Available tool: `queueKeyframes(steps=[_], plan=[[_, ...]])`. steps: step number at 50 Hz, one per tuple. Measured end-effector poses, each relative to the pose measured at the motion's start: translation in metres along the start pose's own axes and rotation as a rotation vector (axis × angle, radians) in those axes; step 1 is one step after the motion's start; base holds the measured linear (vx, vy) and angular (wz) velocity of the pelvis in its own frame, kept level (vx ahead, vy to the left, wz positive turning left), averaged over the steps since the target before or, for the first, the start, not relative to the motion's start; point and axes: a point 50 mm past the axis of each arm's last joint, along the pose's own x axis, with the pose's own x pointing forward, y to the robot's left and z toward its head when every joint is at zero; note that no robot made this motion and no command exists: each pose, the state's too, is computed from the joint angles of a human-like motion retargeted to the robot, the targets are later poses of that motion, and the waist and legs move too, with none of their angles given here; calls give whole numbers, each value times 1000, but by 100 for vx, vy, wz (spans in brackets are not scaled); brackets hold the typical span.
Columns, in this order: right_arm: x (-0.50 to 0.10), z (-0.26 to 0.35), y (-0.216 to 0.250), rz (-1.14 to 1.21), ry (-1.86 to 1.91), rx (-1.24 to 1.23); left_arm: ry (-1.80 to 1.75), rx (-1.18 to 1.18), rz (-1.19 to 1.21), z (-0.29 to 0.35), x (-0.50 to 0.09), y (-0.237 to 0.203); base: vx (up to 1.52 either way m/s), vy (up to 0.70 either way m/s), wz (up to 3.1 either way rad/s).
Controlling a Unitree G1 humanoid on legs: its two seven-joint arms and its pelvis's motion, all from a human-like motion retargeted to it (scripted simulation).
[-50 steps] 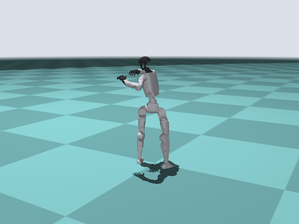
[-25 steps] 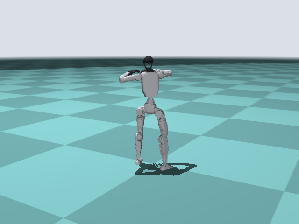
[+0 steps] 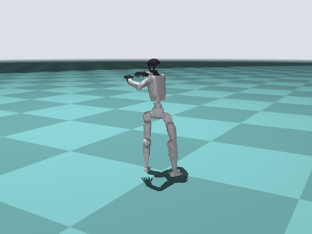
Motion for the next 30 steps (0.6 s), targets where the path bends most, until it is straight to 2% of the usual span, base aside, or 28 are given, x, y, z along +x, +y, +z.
queueKeyframes(steps=[7,13,30], plan=[[36,11,-4,-62,-134,-46,55,62,49,-2,-11,14,1,0,14],[43,9,-6,-77,-138,-65,15,56,85,4,-6,17,-4,-4,-43],[-45,-31,9,43,265,23,-197,-39,-6,18,42,3,-5,-10,-126]])
